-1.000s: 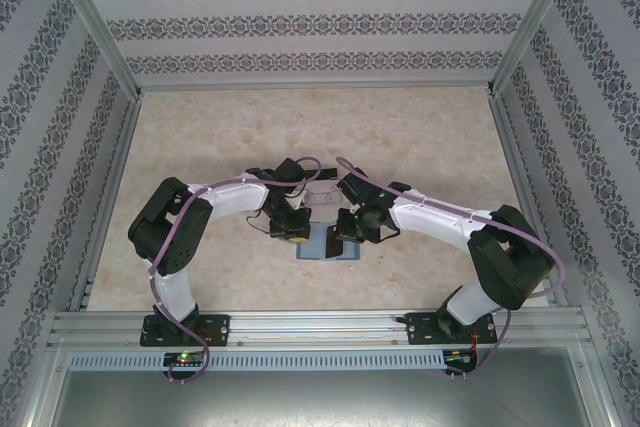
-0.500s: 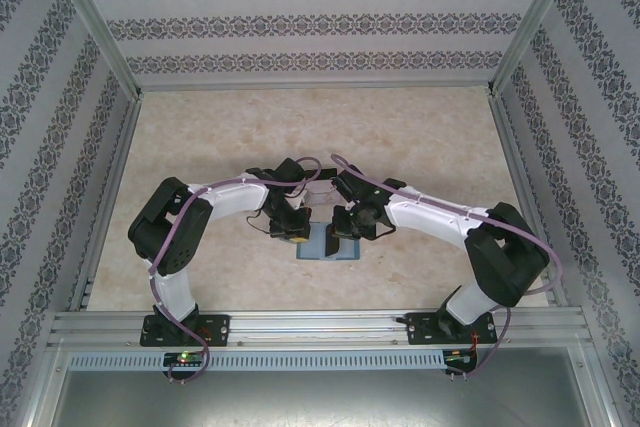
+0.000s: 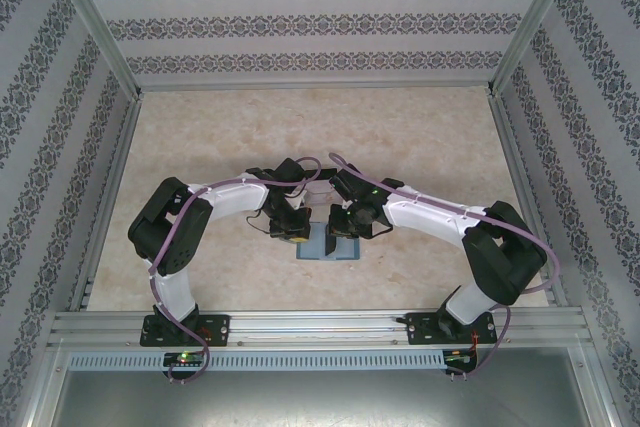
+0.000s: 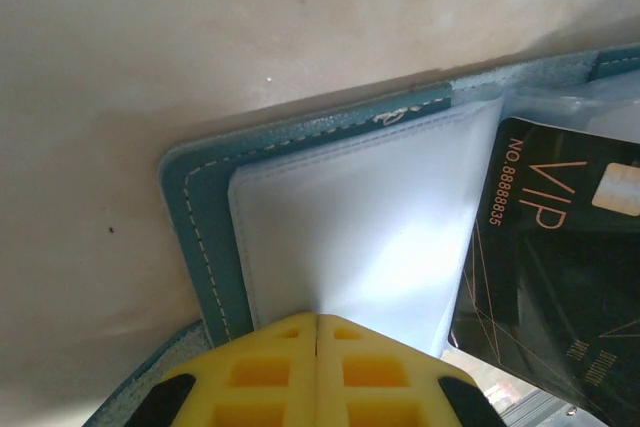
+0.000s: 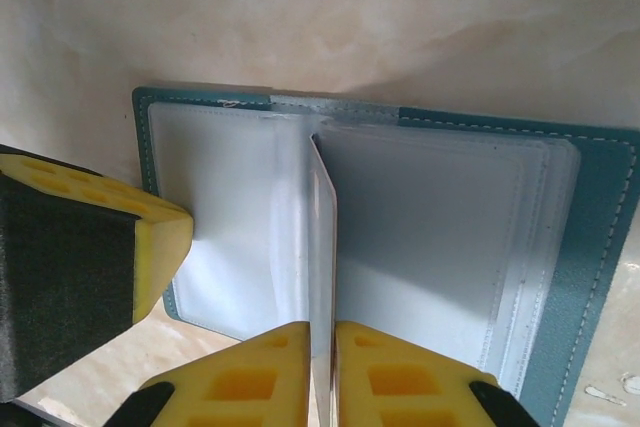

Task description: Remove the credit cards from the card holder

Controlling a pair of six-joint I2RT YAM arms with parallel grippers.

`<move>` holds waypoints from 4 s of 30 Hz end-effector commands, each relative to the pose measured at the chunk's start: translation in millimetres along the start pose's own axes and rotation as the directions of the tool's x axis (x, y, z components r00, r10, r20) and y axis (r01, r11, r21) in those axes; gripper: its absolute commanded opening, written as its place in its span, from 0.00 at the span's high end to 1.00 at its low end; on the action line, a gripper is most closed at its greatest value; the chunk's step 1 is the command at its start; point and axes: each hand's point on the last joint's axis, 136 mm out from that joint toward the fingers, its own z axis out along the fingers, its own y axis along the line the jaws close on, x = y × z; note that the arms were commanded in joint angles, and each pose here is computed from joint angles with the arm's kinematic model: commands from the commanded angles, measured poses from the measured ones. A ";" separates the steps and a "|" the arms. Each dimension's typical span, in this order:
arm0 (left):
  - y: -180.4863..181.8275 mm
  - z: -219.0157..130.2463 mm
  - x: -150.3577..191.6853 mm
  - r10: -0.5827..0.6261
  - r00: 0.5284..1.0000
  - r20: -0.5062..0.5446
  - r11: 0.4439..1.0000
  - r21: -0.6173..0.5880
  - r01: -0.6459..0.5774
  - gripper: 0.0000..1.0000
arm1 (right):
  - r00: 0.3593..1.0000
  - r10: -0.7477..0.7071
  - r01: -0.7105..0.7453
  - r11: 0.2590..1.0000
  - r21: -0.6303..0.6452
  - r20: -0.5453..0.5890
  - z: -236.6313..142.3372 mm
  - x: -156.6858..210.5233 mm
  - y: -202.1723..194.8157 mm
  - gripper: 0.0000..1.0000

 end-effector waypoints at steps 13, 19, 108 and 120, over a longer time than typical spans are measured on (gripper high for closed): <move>7.9 -8.4 10.4 -0.001 1.000 0.001 0.998 -0.064 0.001 1.00 | 1.000 -0.002 0.003 1.000 -0.020 0.015 -6.4 -2.4 4.9 0.95; 1.1 -16.8 5.7 0.010 0.999 0.038 0.999 -0.048 -0.009 1.00 | 0.998 -0.028 0.031 0.998 -0.057 0.051 -24.2 -6.2 6.4 0.97; 62.5 -63.4 0.1 -0.166 0.961 0.221 0.985 -0.010 0.172 0.92 | -0.062 -0.967 0.995 -0.079 0.059 -0.249 -21.7 -183.6 46.5 0.70; 83.0 -75.3 -27.0 -0.102 0.944 0.314 0.980 -0.132 0.150 0.59 | 0.096 -0.987 0.969 0.064 0.237 -0.128 -45.5 -197.8 41.5 0.32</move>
